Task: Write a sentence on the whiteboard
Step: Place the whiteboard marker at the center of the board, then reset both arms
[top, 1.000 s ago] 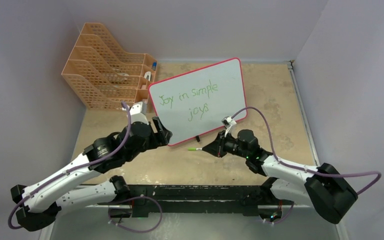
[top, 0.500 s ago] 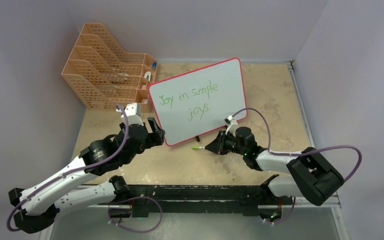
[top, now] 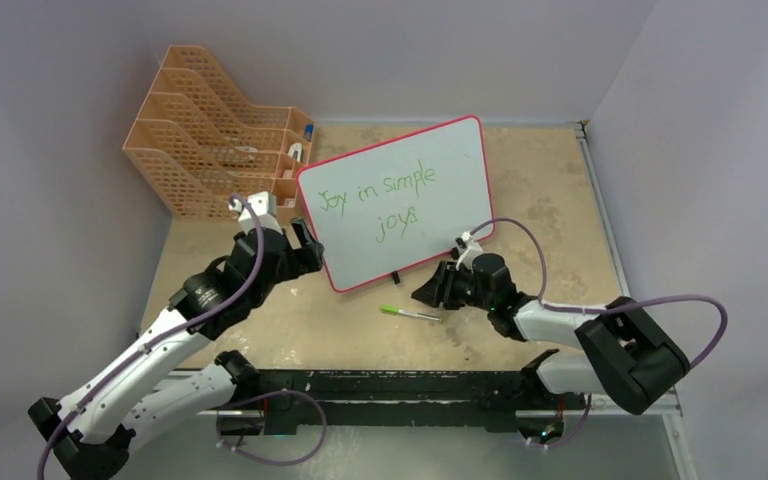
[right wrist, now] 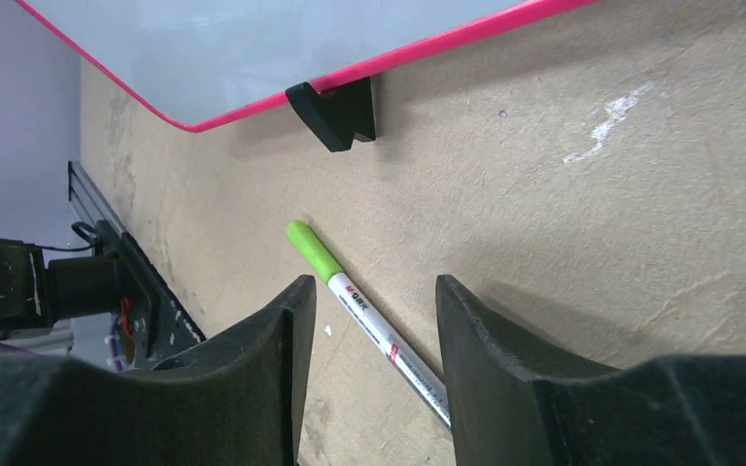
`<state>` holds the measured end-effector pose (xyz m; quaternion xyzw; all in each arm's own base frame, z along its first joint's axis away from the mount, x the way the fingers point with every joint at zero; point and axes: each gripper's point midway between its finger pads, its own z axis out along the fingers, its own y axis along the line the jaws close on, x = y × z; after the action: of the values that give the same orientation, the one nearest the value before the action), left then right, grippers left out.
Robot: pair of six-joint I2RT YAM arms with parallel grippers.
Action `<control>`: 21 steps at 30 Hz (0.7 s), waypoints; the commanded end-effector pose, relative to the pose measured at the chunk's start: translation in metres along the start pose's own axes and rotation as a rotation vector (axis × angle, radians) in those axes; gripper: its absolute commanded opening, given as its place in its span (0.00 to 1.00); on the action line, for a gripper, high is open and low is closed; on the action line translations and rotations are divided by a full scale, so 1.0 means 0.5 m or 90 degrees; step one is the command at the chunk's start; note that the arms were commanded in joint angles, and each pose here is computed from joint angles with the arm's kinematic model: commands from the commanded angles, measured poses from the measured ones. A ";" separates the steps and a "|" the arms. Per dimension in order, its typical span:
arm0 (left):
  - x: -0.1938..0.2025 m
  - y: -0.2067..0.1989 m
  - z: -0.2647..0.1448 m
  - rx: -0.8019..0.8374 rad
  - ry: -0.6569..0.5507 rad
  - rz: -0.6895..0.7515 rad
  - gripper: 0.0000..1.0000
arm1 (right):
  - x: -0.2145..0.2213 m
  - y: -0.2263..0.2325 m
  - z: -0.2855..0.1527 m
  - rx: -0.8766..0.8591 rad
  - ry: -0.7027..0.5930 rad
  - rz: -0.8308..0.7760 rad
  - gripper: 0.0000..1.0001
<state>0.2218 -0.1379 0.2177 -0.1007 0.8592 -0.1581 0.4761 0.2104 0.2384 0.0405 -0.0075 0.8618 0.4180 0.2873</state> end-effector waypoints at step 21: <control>-0.133 0.119 -0.140 0.001 -0.226 0.006 0.91 | -0.409 0.121 -0.401 0.271 -0.567 -0.110 0.99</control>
<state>0.1995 -0.0685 0.2748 -0.1241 0.7801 -0.1671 0.5900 0.2691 0.1336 0.2552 0.1111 0.7380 0.2606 0.6124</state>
